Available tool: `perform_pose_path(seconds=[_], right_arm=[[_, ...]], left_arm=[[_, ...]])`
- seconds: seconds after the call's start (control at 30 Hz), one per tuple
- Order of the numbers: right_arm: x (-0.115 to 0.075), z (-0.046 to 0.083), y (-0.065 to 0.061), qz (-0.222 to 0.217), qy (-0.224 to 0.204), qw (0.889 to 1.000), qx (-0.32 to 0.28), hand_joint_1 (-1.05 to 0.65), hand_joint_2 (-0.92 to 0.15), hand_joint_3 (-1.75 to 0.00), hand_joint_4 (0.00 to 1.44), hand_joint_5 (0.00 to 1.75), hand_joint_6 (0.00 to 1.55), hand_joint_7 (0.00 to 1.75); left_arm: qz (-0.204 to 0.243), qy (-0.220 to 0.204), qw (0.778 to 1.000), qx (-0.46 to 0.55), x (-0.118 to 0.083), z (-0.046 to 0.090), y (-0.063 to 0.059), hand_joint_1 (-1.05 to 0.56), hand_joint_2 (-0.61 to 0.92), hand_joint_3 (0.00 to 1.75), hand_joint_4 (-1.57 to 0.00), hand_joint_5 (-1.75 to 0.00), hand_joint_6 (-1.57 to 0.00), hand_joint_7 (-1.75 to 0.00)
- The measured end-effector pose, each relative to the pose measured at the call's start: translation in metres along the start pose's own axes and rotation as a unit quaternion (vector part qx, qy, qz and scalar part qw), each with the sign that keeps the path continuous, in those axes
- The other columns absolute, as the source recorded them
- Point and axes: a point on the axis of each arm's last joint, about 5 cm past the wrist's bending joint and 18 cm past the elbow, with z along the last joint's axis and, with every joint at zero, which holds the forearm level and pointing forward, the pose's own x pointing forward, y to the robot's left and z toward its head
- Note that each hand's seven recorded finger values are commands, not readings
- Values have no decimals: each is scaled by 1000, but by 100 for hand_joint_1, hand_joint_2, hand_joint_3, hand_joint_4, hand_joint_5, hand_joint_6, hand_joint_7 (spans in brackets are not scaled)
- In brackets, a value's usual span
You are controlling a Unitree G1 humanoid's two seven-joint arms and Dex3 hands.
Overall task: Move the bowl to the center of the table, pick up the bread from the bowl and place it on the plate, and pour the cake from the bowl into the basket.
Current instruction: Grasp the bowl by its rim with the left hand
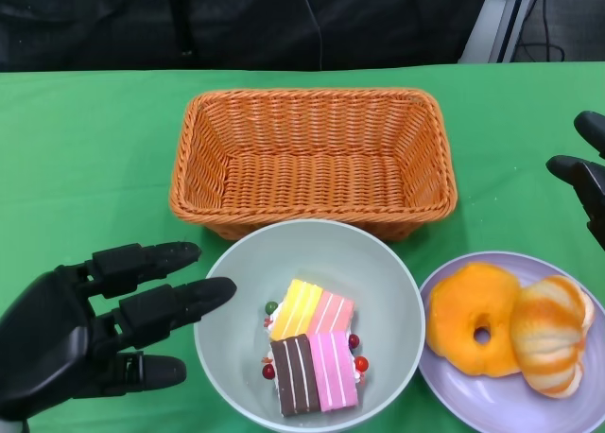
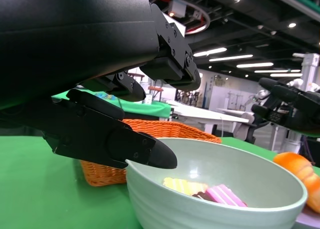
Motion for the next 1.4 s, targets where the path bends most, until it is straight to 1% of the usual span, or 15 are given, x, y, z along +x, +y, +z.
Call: perform_pose_path(seconds=[0.1,0.17,0.3,0.37,0.53,0.67,0.83,0.97,1.17,1.3,1.4], right_arm=[[1,2,2,0,-3,1000,0,-19,-92,-25,42,115,76,18],[1,3,2,1,-4,1000,0,-19,-92,-28,40,115,75,19],[2,5,6,5,-1,1000,4,-18,-92,-29,37,117,74,19],[2,6,6,5,-3,1000,4,-19,-92,-29,37,118,73,19],[1,6,6,7,-2,1000,4,-19,-92,-30,36,120,72,20],[1,6,6,8,1,1000,4,-19,-92,-30,36,120,71,21],[1,9,7,8,-4,1000,2,-18,-92,-31,36,121,72,22],[1,8,9,8,-4,1000,5,-19,-92,-30,36,122,71,24],[0,7,9,7,-3,1000,3,-20,-92,-29,37,122,71,26],[-2,7,10,4,-2,1000,4,-19,-92,-30,37,122,71,27],[-4,5,9,1,2,1000,5,-19,-92,-29,37,122,70,29]], left_arm=[[2,-7,1000,7,0,0,-1,-37,92,7,-62,-3,-58,-3],[-2,-12,1000,12,-1,-1,-1,-36,92,9,-63,-4,-56,-2],[3,-42,999,20,7,-2,-2,-36,92,11,-64,-3,-55,-1],[3,-48,999,22,8,-3,-2,-37,92,12,-67,-4,-59,-2],[-28,-84,996,14,12,-4,0,-37,92,12,-71,-5,-64,-3],[-39,-94,995,15,13,-6,3,-37,92,12,-72,-4,-65,-3],[-51,-107,993,12,15,-6,3,-40,92,9,-73,-4,-68,-3],[-79,-134,988,15,22,-8,3,-42,92,15,-76,-4,-70,-3],[-108,-146,983,13,26,-9,1,-42,92,16,-78,-4,-72,-3],[-119,-148,982,8,26,-9,-2,-42,92,15,-79,-4,-74,-3],[-136,-146,980,14,26,-9,-3,-44,92,15,-80,-4,-72,-2]])
